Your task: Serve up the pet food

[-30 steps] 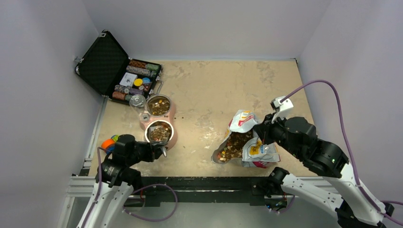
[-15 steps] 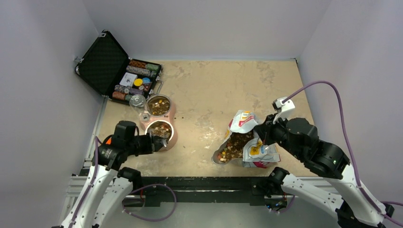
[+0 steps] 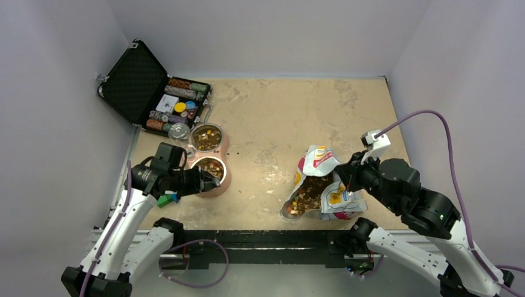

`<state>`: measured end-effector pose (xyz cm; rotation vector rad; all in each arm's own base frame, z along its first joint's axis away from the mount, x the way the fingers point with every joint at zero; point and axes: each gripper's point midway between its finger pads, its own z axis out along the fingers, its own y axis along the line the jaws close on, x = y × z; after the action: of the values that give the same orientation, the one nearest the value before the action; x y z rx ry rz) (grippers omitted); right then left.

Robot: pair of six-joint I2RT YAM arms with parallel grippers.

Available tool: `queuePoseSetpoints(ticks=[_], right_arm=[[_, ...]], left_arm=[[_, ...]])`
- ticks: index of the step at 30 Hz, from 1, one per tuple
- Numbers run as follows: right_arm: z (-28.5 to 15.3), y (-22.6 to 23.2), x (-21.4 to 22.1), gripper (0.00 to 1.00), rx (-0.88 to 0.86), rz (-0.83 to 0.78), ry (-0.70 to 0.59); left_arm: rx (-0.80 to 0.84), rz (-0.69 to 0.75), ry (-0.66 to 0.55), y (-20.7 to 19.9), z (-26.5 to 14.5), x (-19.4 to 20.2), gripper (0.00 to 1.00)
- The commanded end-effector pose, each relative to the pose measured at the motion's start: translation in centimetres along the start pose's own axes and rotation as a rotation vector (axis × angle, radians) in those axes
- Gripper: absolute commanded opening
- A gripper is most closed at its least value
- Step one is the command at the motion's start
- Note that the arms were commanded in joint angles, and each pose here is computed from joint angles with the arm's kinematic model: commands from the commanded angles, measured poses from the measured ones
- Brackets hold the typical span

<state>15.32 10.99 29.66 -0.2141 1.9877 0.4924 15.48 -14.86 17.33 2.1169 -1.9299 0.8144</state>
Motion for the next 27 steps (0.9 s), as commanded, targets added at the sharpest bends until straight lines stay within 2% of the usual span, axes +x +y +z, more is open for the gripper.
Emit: queuePoseSetpoints(ticks=[1,11,16,27], right_arm=[[-1.0,0.1,-3.3,0.00,-0.009,0.068,-0.150],[-1.0,0.0,-2.5,0.00,-0.022,0.074,-0.151],[-0.8,0.1,-2.3,0.00,-0.033,0.066,-0.154],[-0.5,0.6,-2.3,0.00,-0.060,0.052,-0.162]], left_arm=[[-0.039,-0.143,0.050,-1.2,-1.3,1.8,0.00],[-0.176,-0.155,-0.029,-1.7,-2.9,2.0,0.00],[-0.294,-0.146,-0.037,-1.4,-3.5,2.7,0.00],[-0.384,-0.105,-0.032,-2.0,-4.5,3.9,0.00]])
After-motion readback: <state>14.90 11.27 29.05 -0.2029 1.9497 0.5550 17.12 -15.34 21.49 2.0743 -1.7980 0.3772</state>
